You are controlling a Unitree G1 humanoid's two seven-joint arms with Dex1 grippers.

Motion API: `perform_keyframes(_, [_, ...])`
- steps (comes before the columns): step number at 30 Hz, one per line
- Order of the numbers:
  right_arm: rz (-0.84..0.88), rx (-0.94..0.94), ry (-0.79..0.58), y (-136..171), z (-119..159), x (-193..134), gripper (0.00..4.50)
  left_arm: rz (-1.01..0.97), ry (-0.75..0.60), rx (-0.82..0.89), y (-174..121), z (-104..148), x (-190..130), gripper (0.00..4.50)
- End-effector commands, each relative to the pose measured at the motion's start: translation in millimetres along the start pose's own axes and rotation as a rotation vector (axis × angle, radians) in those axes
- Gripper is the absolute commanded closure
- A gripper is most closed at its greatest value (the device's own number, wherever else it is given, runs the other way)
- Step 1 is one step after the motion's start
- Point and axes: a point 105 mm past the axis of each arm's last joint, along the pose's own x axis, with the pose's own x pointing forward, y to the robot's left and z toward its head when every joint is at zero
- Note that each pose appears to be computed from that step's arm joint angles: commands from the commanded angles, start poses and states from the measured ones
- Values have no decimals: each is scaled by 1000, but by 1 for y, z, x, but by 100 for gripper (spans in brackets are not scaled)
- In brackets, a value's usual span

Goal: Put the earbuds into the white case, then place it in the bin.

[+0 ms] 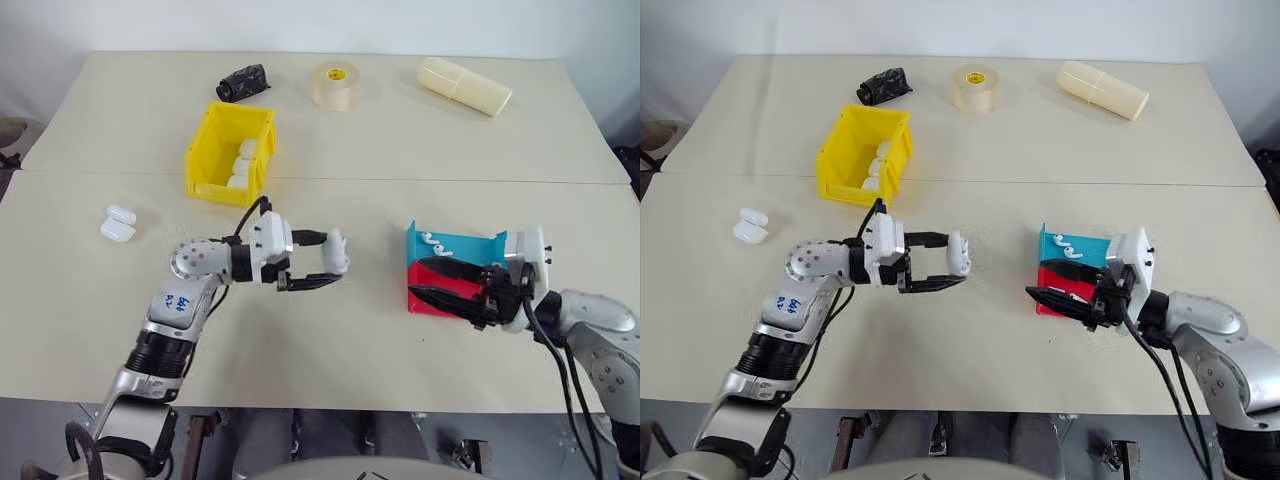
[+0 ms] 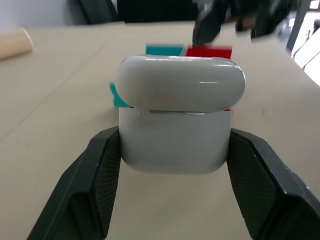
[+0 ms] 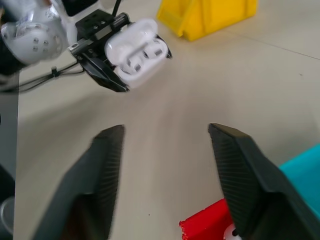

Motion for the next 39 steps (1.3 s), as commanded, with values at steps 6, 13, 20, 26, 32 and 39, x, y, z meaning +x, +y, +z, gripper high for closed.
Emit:
perform_keyframes(6, [160, -150, 7, 22, 29, 48, 448, -108, 21, 99, -8, 18, 28, 172])
perform_keyframes(13, [197, -166, 34, 25, 36, 73, 448, -136, 11, 91, -15, 21, 36, 172])
perform_keyframes(20, [154, -143, 123, 11, 14, 58, 448, -83, -29, 95, -10, 26, 32, 172])
perform_keyframes(26, [94, -156, 66, -4, 2, 24, 448, -38, -124, 32, -11, 34, 17, 172])
perform_keyframes(32, [-50, -174, -115, -19, 9, 2, 387, 40, -180, -77, -21, 28, -12, 172])
perform_keyframes(39, [-112, -302, -275, -13, 31, -1, 156, 499, -203, -227, -13, 0, -66, 172])
